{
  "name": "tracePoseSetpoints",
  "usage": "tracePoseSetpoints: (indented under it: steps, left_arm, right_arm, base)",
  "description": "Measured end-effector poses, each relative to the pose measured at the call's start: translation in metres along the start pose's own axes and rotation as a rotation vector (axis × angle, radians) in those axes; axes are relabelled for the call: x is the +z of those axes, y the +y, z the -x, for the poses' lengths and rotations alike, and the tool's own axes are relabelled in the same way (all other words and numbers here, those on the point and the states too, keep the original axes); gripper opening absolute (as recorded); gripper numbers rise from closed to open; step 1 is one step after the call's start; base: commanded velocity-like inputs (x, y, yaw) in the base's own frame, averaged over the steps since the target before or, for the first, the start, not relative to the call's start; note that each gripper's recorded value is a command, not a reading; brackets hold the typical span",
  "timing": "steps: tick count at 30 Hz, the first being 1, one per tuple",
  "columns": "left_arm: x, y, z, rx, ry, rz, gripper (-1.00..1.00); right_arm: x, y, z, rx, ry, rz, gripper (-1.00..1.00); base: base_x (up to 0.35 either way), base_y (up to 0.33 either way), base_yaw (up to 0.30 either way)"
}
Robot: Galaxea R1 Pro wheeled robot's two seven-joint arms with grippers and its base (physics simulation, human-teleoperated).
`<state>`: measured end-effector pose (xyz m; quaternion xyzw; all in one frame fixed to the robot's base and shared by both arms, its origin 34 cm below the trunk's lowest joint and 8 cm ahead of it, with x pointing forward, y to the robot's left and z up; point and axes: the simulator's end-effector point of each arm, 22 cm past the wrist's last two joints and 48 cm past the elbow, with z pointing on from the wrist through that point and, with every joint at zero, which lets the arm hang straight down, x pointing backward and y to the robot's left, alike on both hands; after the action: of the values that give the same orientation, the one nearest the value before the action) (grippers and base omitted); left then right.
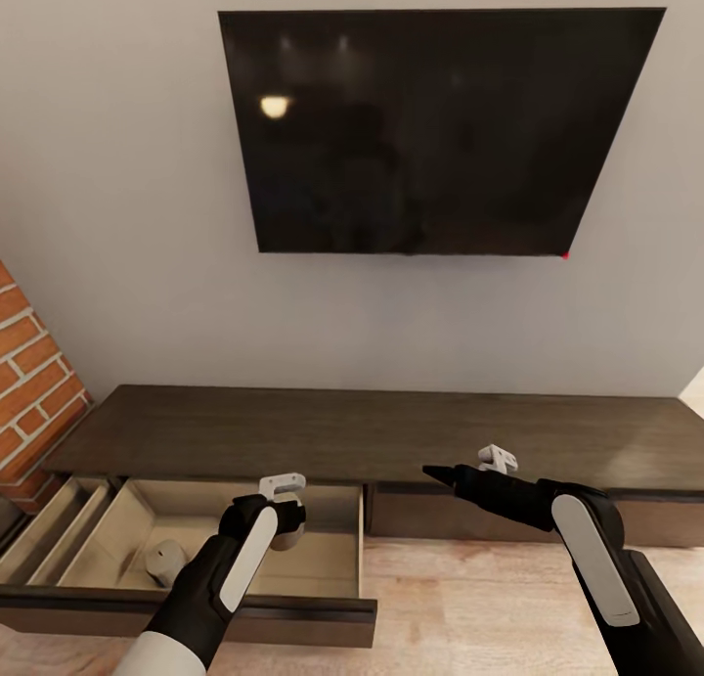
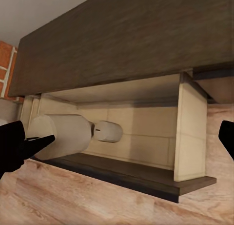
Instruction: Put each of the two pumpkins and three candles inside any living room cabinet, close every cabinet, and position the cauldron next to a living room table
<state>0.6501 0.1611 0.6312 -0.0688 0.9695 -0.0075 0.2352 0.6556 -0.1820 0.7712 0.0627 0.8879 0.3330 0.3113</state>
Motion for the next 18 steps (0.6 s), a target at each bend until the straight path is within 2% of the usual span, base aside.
tracePoseSetpoints:
  steps: [18]
  left_arm:
    - [0.025, 0.001, -0.015, -0.006, -0.008, 0.001, -1.00]
  right_arm:
    - [0.016, -0.019, -0.018, 0.003, 0.001, -0.006, 1.00]
  base:
    - [0.000, 0.000, 0.000]
